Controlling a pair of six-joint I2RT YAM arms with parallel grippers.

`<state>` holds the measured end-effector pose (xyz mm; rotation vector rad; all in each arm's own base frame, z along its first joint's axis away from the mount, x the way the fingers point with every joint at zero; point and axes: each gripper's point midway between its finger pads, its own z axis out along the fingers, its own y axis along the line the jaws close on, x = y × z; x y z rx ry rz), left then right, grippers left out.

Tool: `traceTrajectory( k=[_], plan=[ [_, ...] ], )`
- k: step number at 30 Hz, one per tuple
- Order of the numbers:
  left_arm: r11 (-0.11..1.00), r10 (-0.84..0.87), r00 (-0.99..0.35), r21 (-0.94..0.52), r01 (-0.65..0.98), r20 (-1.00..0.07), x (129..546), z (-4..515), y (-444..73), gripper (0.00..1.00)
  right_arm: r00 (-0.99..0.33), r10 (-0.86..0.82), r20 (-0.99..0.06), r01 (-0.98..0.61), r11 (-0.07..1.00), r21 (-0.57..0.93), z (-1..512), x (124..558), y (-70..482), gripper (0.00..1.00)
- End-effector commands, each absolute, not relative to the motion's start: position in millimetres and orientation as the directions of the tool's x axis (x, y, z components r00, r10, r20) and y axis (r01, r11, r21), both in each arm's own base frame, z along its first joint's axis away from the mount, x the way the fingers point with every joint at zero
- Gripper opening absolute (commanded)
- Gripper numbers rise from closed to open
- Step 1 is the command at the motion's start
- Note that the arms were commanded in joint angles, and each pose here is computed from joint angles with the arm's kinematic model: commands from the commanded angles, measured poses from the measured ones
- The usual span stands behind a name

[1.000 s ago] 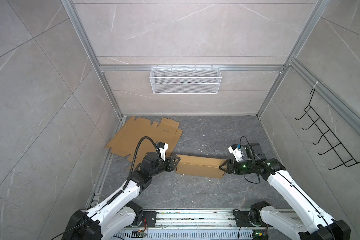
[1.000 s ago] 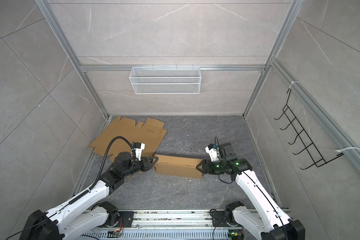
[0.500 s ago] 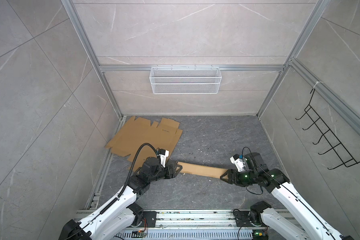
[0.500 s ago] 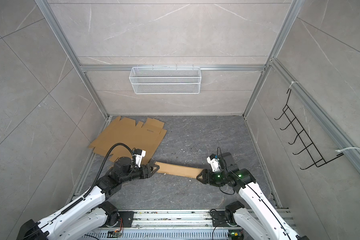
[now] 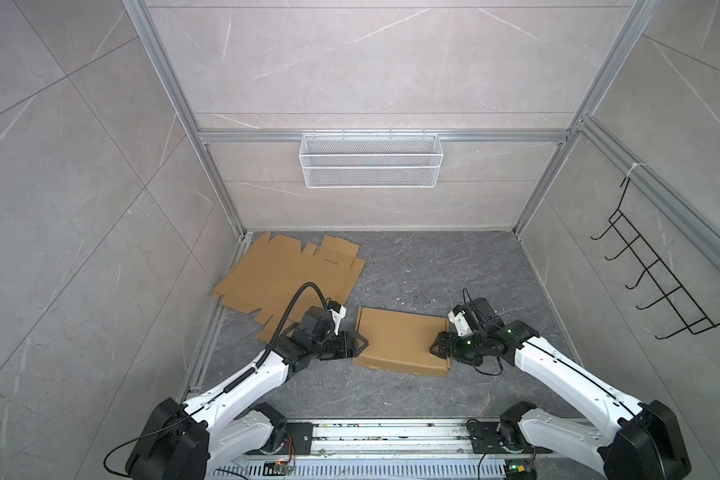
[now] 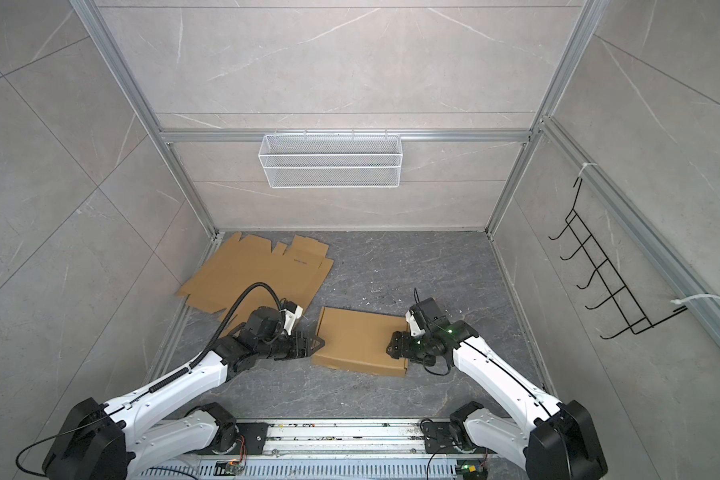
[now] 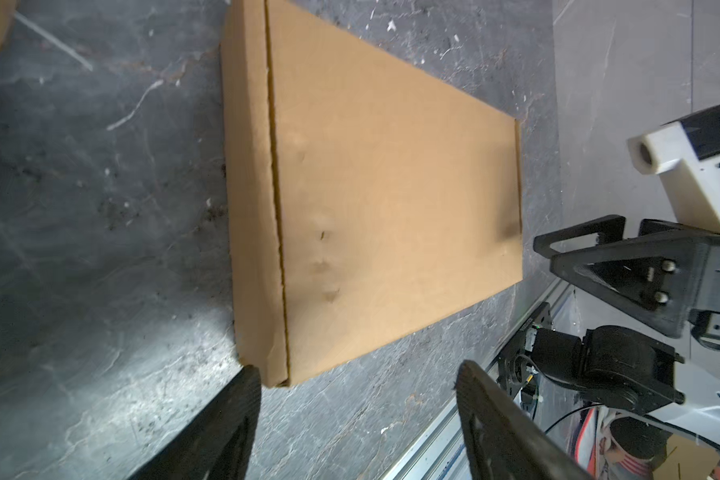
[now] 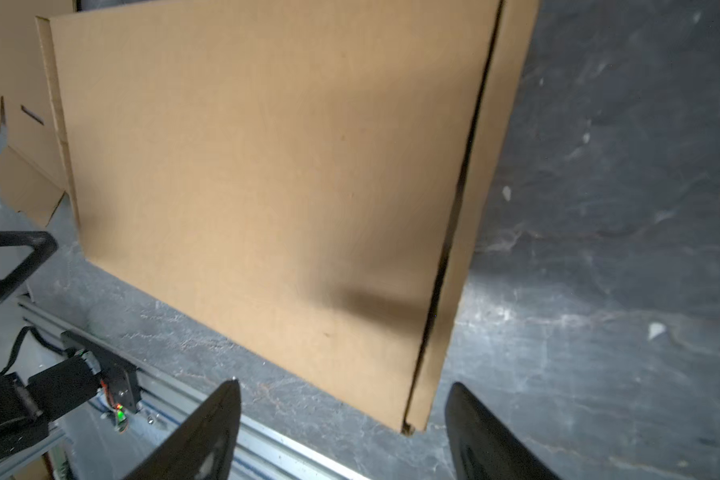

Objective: Fold the paper box

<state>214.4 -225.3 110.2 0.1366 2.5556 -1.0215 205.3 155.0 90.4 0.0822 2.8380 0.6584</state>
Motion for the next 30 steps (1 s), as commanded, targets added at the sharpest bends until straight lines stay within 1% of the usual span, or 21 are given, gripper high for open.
traceTrajectory(
  k=[1, 8, 14, 18, 23, 26, 30],
  plan=[
    [0.742, -0.044, -0.908, -0.622, 0.249, -0.417, 237, 109, -224, 0.80, -0.955, 0.119, -0.270, -0.003, 0.912, 0.411, 96, 230, 152, 0.82],
    [0.710, 0.003, -0.943, -0.663, 0.237, -0.334, 253, 88, -248, 0.79, -0.959, 0.132, -0.250, 0.022, 0.915, 0.403, 82, 250, 153, 0.82],
    [0.660, 0.005, -0.946, -0.710, 0.246, -0.323, 263, 91, -275, 0.74, -0.949, 0.182, -0.257, 0.045, 0.887, 0.460, 85, 273, 157, 0.80],
    [0.631, 0.016, -0.945, -0.730, 0.263, -0.327, 281, 92, -305, 0.73, -0.935, 0.230, -0.270, 0.076, 0.873, 0.482, 92, 299, 147, 0.80],
    [0.583, 0.010, -0.941, -0.762, 0.281, -0.340, 320, 96, -353, 0.70, -0.905, 0.321, -0.278, 0.158, 0.862, 0.481, 92, 346, 111, 0.78],
    [0.544, 0.023, -0.934, -0.779, 0.311, -0.356, 343, 103, -392, 0.70, -0.881, 0.384, -0.275, 0.212, 0.841, 0.497, 92, 379, 84, 0.77],
    [0.524, 0.059, -0.928, -0.780, 0.343, -0.368, 364, 99, -445, 0.70, -0.875, 0.400, -0.273, 0.246, 0.853, 0.461, 85, 414, 51, 0.76]
  ],
)
